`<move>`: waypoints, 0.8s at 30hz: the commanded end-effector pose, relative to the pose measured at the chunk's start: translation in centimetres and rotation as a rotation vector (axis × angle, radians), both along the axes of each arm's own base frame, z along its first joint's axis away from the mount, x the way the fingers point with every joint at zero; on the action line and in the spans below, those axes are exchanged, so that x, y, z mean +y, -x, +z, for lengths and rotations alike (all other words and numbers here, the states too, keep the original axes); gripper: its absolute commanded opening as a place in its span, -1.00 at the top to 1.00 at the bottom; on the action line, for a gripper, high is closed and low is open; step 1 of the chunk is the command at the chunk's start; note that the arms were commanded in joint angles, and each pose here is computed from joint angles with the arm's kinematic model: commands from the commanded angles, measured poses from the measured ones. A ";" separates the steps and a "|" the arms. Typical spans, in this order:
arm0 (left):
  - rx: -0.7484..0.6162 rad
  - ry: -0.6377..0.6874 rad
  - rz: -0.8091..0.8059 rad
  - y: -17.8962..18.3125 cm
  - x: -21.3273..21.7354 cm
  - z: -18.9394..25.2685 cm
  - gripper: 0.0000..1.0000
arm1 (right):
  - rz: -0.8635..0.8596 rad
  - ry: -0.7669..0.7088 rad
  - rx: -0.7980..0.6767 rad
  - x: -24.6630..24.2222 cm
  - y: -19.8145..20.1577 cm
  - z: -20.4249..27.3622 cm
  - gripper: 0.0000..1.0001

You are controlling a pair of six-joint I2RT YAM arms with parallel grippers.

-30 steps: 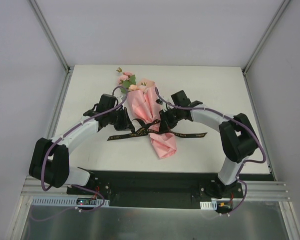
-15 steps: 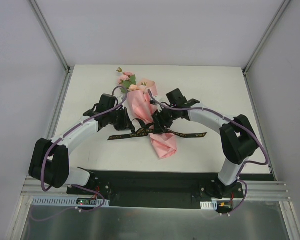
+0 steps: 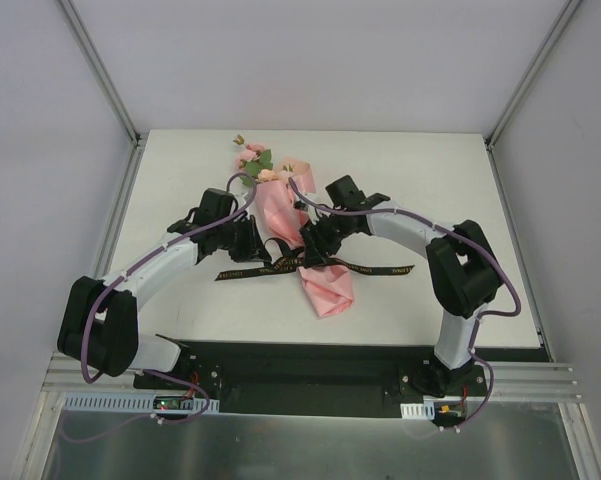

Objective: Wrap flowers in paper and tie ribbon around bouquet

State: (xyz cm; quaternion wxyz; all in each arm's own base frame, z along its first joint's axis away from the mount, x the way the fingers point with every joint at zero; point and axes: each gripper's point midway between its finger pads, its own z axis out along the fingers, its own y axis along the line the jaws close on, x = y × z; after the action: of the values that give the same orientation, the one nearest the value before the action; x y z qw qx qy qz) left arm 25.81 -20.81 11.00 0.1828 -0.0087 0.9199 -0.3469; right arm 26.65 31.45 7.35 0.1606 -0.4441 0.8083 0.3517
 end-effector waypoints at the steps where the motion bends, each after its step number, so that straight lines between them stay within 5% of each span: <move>1: -0.034 0.029 -0.030 0.0 -0.9 1.6 1.00 | 0.044 -0.054 -0.023 1.2 -0.5 1.7 0.00; 5: -0.029 0.025 -0.030 0.1 -0.9 1.4 1.00 | 0.038 -0.057 -0.014 1.3 -0.6 1.9 0.57; 7: -0.030 0.023 -0.031 0.1 -0.9 1.3 1.00 | 0.029 -0.051 -0.012 1.2 -0.7 1.9 0.63; 24: -0.020 0.006 -0.012 0.5 -0.5 0.6 1.00 | -0.065 -0.083 -0.012 0.1 -1.2 3.6 0.49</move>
State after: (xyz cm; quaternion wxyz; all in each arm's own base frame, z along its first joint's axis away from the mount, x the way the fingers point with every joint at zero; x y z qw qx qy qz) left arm 25.35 -21.10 10.77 0.1767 -0.0057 0.9213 -0.3464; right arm 27.72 31.25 8.82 0.1726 -0.4149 0.8193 0.3562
